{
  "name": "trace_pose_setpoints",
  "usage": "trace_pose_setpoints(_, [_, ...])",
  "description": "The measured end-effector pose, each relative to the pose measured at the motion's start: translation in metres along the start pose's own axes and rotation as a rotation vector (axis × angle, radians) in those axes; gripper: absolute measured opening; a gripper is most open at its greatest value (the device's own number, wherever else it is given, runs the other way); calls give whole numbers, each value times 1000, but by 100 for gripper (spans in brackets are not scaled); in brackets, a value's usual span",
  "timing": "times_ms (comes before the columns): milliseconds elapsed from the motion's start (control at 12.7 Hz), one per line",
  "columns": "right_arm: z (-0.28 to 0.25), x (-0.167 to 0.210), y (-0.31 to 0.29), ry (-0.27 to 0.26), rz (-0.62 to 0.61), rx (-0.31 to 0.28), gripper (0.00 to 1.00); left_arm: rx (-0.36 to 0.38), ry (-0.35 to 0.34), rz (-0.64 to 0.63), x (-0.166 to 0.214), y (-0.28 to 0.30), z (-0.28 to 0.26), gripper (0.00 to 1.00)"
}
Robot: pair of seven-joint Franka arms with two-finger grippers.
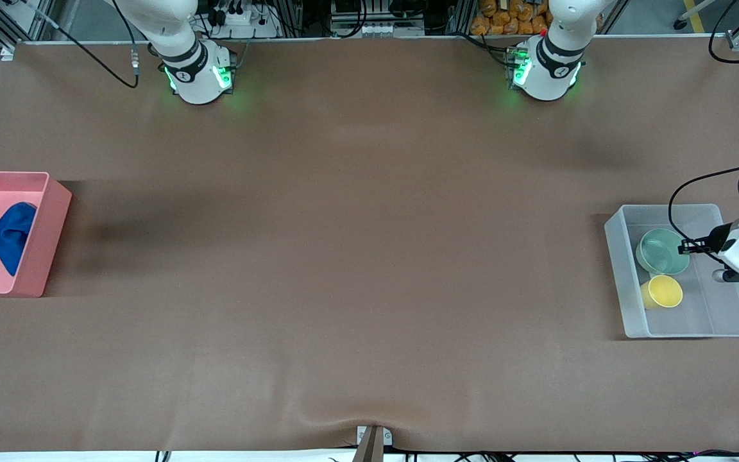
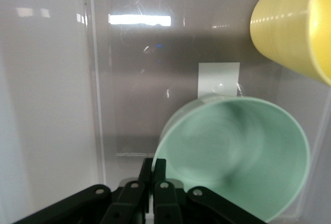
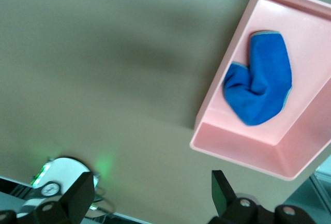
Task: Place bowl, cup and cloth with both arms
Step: 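Release the bowl with the left gripper while the right gripper releases the cloth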
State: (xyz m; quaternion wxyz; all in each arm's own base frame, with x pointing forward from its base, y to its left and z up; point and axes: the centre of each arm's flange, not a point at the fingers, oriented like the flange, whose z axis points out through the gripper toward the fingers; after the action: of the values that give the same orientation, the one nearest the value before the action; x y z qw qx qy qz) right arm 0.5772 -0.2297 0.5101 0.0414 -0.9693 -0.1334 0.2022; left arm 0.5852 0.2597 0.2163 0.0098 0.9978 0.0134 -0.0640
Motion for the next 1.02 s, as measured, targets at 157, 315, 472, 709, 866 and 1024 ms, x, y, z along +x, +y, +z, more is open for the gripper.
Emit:
trace_pose_setpoints(157, [-30, 2, -60, -15, 96, -25, 100, 0, -4, 12, 1, 7, 3, 32])
trace_pose_setpoints(315, [-55, 0, -115, -4, 177, -61, 100, 4, 4, 20, 5, 15, 1, 55])
trace_pose_setpoints(472, [-73, -4, -154, 25, 235, -89, 100, 8, 30, 21, 11, 23, -10, 78])
trace_pose_setpoints(709, [-84, -12, -175, 58, 263, -92, 100, 28, 79, 35, 21, 31, -49, 100])
trace_pose_setpoints(866, [-82, -17, -171, 118, 265, -59, 100, 37, 70, 39, 22, 34, -78, 100])
trace_pose_setpoints(1024, [-76, -29, -169, 198, 271, -43, 100, 39, 53, 43, 25, 38, -104, 100])
